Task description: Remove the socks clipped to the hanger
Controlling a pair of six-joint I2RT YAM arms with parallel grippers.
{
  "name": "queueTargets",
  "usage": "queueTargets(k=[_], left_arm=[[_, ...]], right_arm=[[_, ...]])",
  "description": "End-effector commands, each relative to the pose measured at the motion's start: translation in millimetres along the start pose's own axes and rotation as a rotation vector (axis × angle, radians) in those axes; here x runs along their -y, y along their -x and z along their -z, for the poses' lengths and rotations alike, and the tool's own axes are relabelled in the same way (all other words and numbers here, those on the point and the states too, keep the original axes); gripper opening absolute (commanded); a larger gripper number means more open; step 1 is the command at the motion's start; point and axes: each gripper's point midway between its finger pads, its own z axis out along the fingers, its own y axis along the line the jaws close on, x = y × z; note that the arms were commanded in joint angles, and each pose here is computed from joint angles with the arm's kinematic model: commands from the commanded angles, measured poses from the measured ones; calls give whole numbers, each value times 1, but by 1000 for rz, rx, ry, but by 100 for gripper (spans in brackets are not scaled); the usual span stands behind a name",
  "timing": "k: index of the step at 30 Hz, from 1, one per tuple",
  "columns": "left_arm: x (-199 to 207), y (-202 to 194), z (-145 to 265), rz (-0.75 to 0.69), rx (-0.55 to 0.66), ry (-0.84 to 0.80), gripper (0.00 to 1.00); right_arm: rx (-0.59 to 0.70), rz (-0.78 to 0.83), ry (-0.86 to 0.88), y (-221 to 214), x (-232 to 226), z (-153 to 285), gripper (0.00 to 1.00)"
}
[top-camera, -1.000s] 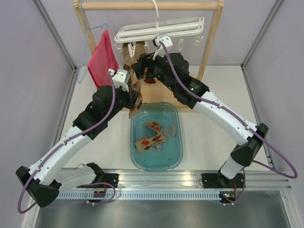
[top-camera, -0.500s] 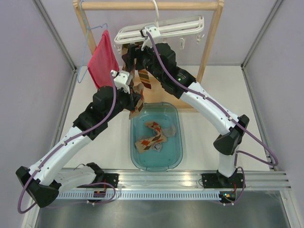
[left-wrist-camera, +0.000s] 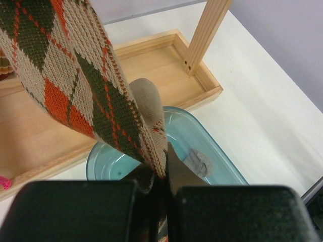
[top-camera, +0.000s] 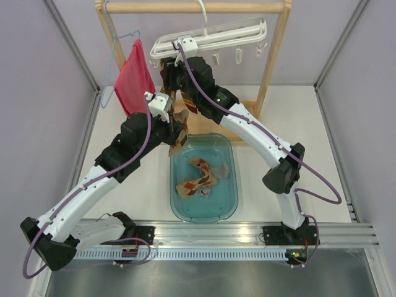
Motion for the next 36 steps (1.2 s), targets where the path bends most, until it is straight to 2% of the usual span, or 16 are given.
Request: queueTargets(k=[1,4,5,7,8,17,18,19,20,22,24,29,36], left_arm=[[9,9,5,-30,33,-47,2],[9,7,5,-25,29,-49,2],[9,6,4,-25,26,-47,2],[8,6,4,-25,25,-45,2],[8,6,4,-27,25,-45,2],[8,3,5,-26,16,-44,2],[8,3,5,-26,16,-44,2],[8,4,5,-24,18,-44,2],[9,5,6,-22,22,-46,2],[9,5,7,-22,21,-48,2],[9,5,8,-21,23,-48,2],[9,7,9,-21,27,-49,2],[9,5,8,-21,23,-48,2]], right_arm=[[121,-22,-40,47,5,11,49],[153,-28,-54,57,8,14,38],[161,-31,-54,59,8,14,28],[174,-37,-54,64,8,15,16],[178,-40,-61,64,9,15,2],[196,-49,-51,74,11,19,1],[198,-76,-34,77,14,19,8],[201,-87,-15,80,13,20,35],[199,-94,3,81,13,19,49],[200,-100,22,84,14,19,67],[194,-99,39,84,13,20,71],[184,-119,52,82,16,18,72],[192,-135,68,86,13,19,65]])
